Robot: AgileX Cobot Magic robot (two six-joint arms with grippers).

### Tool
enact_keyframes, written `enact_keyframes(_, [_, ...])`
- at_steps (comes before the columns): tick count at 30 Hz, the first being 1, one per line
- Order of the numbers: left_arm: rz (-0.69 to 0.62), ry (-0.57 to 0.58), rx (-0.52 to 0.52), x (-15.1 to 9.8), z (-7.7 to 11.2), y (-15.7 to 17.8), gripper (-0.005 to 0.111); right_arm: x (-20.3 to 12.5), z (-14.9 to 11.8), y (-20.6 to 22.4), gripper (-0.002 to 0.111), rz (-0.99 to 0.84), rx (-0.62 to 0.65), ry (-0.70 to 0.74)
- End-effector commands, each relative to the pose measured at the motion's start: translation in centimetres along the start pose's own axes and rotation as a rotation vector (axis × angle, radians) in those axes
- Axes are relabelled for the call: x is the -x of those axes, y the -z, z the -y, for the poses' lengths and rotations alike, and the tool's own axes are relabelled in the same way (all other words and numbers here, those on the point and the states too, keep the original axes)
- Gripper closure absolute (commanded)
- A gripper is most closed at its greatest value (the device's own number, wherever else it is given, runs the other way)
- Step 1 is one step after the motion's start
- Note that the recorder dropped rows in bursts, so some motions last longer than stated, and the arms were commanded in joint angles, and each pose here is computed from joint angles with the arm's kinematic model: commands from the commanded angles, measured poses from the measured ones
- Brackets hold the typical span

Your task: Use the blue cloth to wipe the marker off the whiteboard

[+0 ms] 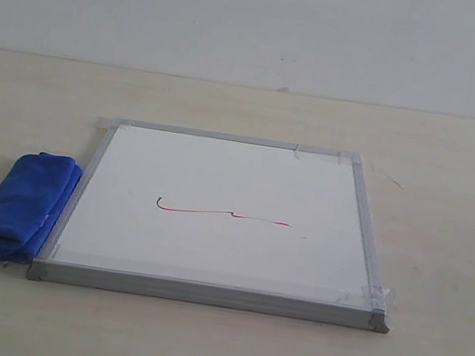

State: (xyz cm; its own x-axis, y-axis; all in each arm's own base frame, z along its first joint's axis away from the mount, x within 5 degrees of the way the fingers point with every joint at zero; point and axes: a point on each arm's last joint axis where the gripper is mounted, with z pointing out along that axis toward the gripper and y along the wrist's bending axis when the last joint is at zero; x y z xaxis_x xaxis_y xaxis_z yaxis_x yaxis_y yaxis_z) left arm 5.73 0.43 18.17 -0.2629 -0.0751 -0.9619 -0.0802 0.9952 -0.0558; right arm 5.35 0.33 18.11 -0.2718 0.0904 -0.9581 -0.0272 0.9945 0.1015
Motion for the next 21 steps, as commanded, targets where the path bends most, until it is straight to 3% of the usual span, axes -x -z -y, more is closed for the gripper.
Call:
enact_keyframes(1, [0.020, 0.005, -0.003, 0.2, 0.0, 0.1, 0.102, 0.1, 0.0, 0.0, 0.107, 0.014, -0.007, 0.005])
enact_keyframes(8, [0.020, 0.005, -0.003, 0.2, 0.0, 0.1, 0.102, 0.1, -0.1, 0.0, 0.107, 0.015, 0.009, -0.080])
enact_keyframes(13, [0.020, 0.005, -0.003, 0.2, 0.0, 0.1, 0.102, 3.6, -0.7, 1.5, 0.107, 0.120, 0.059, -0.192])
enact_keyframes(21, [0.020, 0.005, -0.003, 0.2, 0.0, 0.1, 0.102, 8.3, -1.4, 4.4, 0.107, 0.252, 0.109, -0.227])
